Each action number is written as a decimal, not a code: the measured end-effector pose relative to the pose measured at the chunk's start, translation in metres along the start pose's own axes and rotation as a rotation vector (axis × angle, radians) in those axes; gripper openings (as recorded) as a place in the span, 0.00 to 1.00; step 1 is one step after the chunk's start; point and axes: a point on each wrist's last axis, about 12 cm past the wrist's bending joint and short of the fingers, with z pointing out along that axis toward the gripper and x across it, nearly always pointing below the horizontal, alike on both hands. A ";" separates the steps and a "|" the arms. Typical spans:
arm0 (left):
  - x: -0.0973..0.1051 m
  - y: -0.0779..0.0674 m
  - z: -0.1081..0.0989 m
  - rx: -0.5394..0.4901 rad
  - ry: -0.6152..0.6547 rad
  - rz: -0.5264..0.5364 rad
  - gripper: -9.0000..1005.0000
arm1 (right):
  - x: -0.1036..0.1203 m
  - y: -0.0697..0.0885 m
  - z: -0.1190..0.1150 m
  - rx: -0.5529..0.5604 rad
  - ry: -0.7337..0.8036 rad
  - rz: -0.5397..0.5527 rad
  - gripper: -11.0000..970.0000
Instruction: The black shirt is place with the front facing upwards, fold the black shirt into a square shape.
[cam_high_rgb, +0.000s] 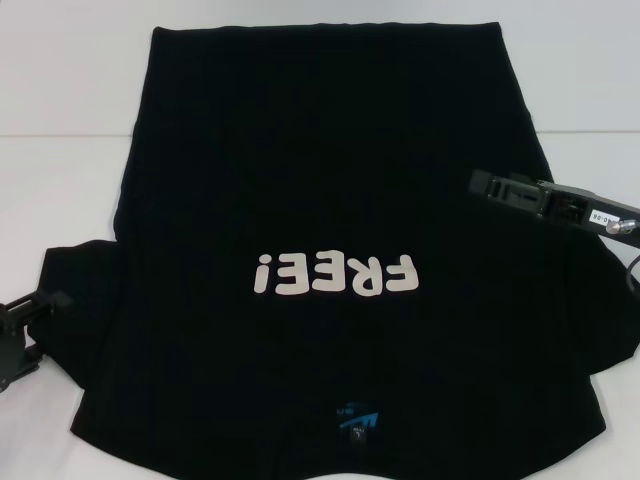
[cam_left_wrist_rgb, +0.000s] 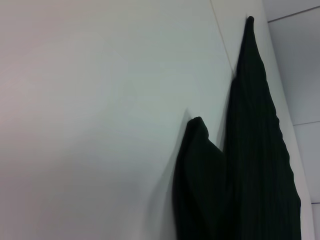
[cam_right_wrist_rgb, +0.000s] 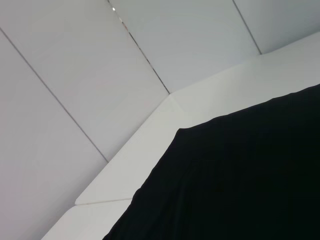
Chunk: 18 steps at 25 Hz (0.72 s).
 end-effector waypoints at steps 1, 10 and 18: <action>0.000 0.000 0.000 0.001 0.000 0.000 0.80 | 0.000 0.000 0.000 0.001 -0.002 0.001 0.97; -0.001 -0.003 0.000 0.006 0.007 0.024 0.47 | 0.000 -0.001 -0.002 0.006 -0.009 0.006 0.97; -0.002 -0.004 -0.001 0.009 0.007 0.031 0.29 | 0.000 -0.001 -0.002 0.006 -0.010 0.006 0.97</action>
